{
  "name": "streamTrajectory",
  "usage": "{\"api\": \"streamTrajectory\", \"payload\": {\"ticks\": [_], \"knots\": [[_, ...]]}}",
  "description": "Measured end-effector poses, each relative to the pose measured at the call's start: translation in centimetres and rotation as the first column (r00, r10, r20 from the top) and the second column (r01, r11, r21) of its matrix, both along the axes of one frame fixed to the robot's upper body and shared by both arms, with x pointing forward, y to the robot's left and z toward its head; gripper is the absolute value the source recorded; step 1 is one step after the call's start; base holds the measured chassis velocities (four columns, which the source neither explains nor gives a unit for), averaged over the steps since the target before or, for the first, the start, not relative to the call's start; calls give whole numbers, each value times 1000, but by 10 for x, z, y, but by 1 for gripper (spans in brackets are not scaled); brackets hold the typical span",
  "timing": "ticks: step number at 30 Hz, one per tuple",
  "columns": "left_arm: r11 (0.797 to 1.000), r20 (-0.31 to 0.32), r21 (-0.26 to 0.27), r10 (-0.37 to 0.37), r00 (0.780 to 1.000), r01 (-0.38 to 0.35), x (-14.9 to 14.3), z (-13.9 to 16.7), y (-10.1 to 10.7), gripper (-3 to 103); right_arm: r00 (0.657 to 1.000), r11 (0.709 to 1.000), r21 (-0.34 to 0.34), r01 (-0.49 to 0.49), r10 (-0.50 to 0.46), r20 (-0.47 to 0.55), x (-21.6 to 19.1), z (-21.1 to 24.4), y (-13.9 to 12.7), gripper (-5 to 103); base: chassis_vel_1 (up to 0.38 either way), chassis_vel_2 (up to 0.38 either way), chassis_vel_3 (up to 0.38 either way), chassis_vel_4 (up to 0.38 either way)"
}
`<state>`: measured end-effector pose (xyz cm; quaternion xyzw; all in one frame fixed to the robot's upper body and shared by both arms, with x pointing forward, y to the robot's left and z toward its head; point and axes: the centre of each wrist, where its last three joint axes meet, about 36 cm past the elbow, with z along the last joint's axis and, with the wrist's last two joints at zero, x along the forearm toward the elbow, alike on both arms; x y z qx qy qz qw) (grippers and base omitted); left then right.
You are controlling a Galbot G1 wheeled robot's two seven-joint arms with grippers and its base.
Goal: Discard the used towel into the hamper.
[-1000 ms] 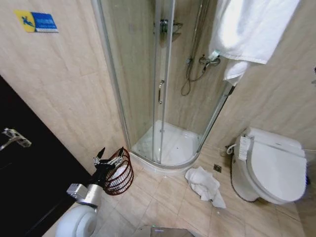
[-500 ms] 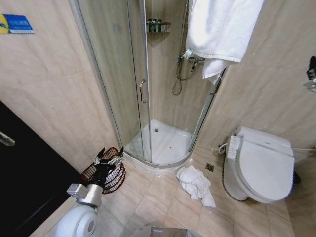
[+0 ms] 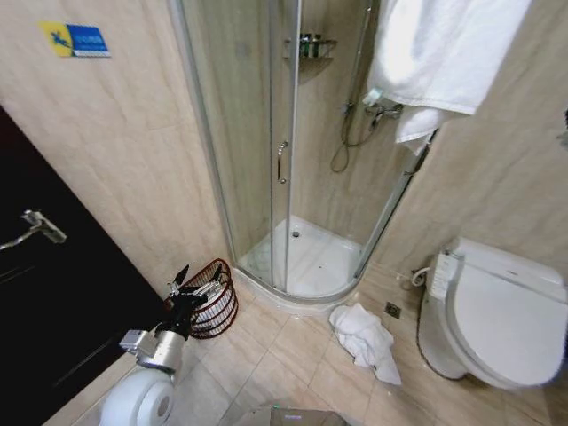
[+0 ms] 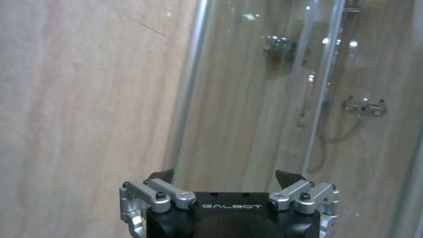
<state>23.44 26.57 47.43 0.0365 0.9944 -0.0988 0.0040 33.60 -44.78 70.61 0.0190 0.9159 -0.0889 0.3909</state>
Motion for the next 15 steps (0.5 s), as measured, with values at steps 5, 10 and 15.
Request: {"api": "streamTrajectory", "payload": {"ticks": [5,10,15], "knots": [[1000,0,0,0,1000,0,0,0,0,100,1000,1000,-20,15,-14,22,2,11,-12,100,98,98,105,109],[1000,0,0,0,1000,0,0,0,0,100,998,998,-39,42,-40,55,8,28,-32,100,129,132,105,102],[1000,0,0,0,1000,0,0,0,0,100,994,996,-50,78,-74,86,10,50,-48,100,118,122,116,116]]}}
